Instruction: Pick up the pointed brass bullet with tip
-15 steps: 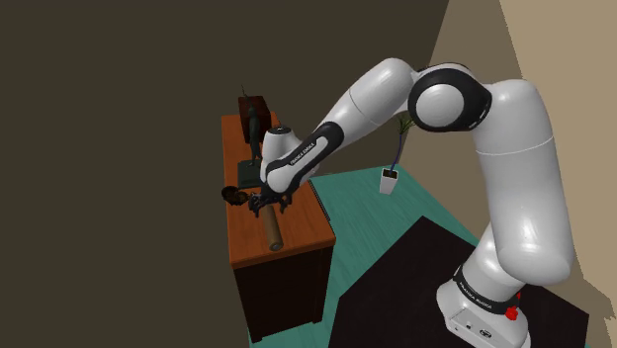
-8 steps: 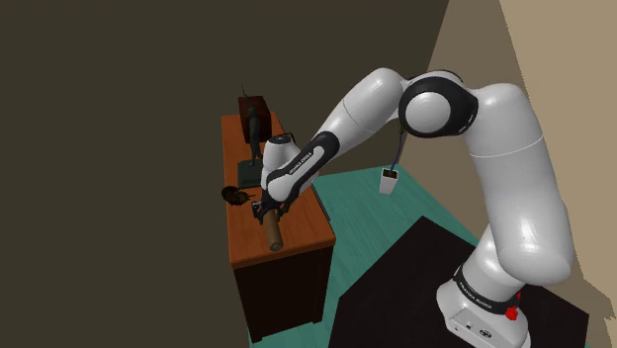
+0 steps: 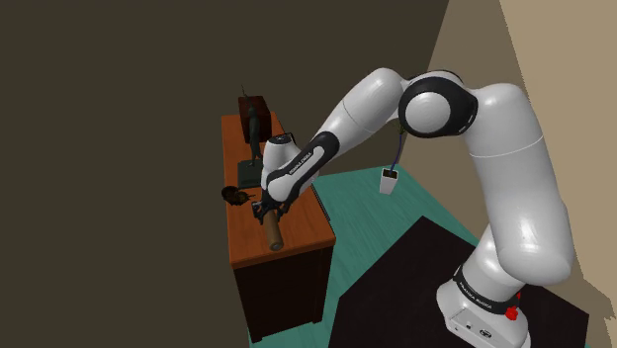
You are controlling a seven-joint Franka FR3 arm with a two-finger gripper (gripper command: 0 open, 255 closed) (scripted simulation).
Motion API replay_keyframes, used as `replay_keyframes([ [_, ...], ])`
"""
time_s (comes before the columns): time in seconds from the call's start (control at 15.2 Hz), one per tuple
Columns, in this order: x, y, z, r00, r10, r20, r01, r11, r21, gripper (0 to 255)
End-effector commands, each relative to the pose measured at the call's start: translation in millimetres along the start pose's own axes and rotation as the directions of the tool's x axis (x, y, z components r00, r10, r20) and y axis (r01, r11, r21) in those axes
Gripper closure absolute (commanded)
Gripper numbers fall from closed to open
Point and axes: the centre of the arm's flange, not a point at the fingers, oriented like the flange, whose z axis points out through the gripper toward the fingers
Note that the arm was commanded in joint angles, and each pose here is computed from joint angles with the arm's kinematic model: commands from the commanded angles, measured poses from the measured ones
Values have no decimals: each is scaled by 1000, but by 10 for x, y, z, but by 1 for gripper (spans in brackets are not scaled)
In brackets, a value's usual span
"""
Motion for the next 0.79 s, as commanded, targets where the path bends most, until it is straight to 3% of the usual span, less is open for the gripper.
replay_keyframes([
  [0.0,1,1,11,1000,0,0,0,1000,0,255],
  [0.73,18,-81,-564,1000,0,0,0,1000,0,255],
])
